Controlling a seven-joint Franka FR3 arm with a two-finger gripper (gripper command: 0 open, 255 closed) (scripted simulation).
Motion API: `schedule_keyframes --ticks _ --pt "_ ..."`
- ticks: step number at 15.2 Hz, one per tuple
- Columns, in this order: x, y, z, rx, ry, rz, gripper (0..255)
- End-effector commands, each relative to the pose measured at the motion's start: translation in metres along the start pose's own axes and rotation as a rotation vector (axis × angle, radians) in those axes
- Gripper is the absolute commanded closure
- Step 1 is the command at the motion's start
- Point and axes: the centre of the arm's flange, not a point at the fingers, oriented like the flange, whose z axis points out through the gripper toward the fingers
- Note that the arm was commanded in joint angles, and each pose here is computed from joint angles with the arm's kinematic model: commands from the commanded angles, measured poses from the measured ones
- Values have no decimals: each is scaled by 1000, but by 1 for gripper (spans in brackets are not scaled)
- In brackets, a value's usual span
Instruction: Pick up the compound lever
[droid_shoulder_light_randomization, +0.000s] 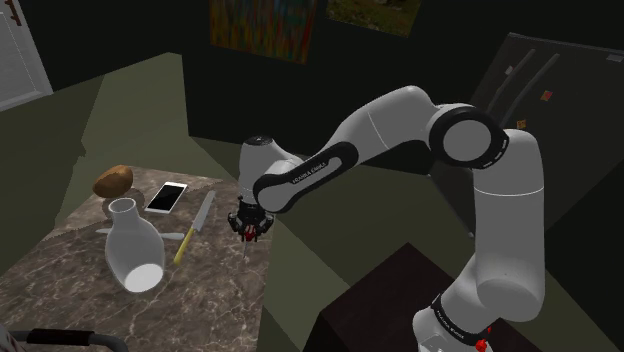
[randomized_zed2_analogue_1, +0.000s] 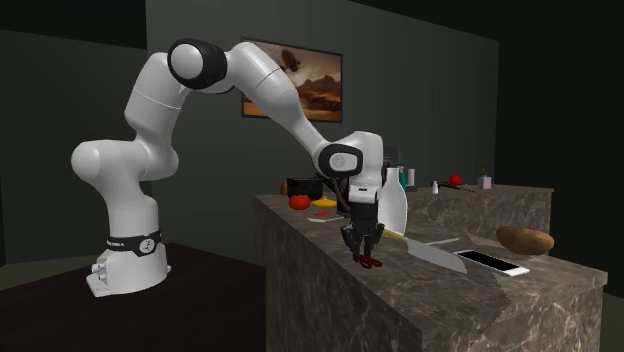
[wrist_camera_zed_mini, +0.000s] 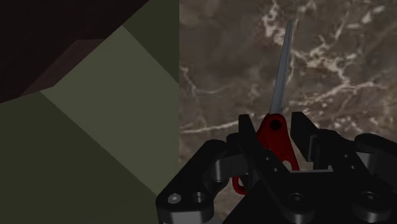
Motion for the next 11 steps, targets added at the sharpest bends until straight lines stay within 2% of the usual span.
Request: schedule_keyframes --ticks 1,5,11 --pt "-1 -1 3 2 -2 -1 255" --pt "-1 -1 3 2 -2 -2 255" --pt "-3 -1 -28 2 -2 -2 255"
